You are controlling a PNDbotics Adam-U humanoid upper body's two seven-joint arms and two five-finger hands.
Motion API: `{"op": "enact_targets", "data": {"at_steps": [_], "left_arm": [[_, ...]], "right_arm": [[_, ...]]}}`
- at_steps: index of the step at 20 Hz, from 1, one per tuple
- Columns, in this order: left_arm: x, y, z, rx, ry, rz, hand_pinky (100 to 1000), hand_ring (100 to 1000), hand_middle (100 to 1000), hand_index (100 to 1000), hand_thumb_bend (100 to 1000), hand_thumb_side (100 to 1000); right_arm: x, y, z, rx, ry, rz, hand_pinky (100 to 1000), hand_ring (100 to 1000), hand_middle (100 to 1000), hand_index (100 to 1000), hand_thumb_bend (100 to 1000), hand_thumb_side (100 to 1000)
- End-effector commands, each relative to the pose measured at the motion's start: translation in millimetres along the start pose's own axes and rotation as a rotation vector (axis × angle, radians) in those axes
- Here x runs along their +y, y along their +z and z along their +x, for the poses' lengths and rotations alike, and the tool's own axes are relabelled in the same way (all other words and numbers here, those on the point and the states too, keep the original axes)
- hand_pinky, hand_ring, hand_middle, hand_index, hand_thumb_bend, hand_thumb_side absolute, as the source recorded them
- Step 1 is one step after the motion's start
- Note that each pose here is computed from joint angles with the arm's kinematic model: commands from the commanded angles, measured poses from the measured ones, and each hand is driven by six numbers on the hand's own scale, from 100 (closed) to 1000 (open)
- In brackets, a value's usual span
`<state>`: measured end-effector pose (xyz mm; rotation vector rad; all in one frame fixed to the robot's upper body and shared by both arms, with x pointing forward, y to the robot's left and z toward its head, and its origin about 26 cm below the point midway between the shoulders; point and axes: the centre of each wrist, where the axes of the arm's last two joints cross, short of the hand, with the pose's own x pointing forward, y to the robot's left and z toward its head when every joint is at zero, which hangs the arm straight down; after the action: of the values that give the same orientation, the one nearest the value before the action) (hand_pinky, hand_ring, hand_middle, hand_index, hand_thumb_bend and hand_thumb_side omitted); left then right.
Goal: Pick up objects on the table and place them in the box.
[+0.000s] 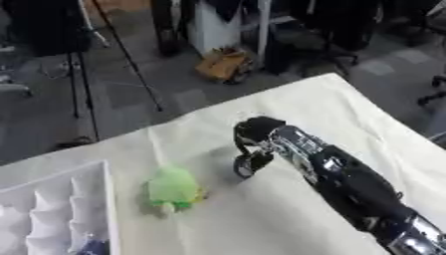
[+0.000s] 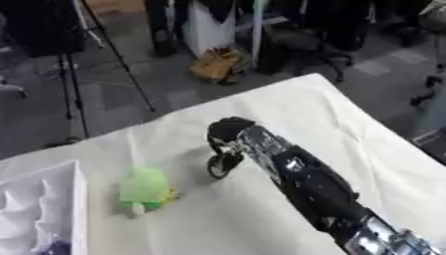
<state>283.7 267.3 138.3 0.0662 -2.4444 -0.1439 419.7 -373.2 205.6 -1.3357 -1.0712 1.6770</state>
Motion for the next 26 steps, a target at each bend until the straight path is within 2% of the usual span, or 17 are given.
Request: {"op": "enact_targets", "data": {"at_steps": [1, 7, 10, 15, 20, 23, 26], "left_arm": [[3.8, -5.0, 6.2, -0.030, -0.016, -0.001, 972, 849, 809, 735, 441, 851], [3.8, -5.5, 6.3, -0.030, -0.016, -0.002, 972, 850, 809, 735, 441, 850], [3.9, -5.8, 6.4, -0.031, -0.016, -0.003, 971, 850, 809, 736, 442, 849], [3.8, -7.5, 6.9, -0.035, -0.016, -0.006, 970, 850, 809, 736, 444, 847], [3.7, -12.5, 8.2, -0.046, -0.017, -0.010, 969, 849, 809, 737, 452, 840], [3.1, -17.6, 9.7, -0.058, -0.017, -0.014, 969, 849, 809, 737, 454, 839], [2.0, -23.7, 11.5, -0.076, -0.014, -0.023, 965, 847, 808, 739, 467, 826]], "right_arm": [[-15.6, 4.5, -6.9, 0.020, 0.002, -0.102, 574, 629, 604, 381, 205, 324], [-27.5, 7.2, -4.9, 0.009, -0.024, -0.185, 556, 618, 592, 376, 197, 329], [-41.4, 8.6, -0.5, -0.011, -0.035, -0.245, 529, 601, 578, 363, 191, 322], [-70.1, 10.3, 17.0, -0.078, -0.035, -0.336, 533, 603, 581, 365, 194, 322], [-88.1, 9.7, 33.2, -0.156, -0.003, -0.345, 575, 631, 603, 383, 194, 321], [-95.9, 9.6, 44.0, -0.221, 0.022, -0.335, 585, 639, 608, 386, 197, 321], [-103.5, 10.1, 57.8, -0.302, 0.063, -0.326, 634, 671, 628, 401, 216, 323]]}}
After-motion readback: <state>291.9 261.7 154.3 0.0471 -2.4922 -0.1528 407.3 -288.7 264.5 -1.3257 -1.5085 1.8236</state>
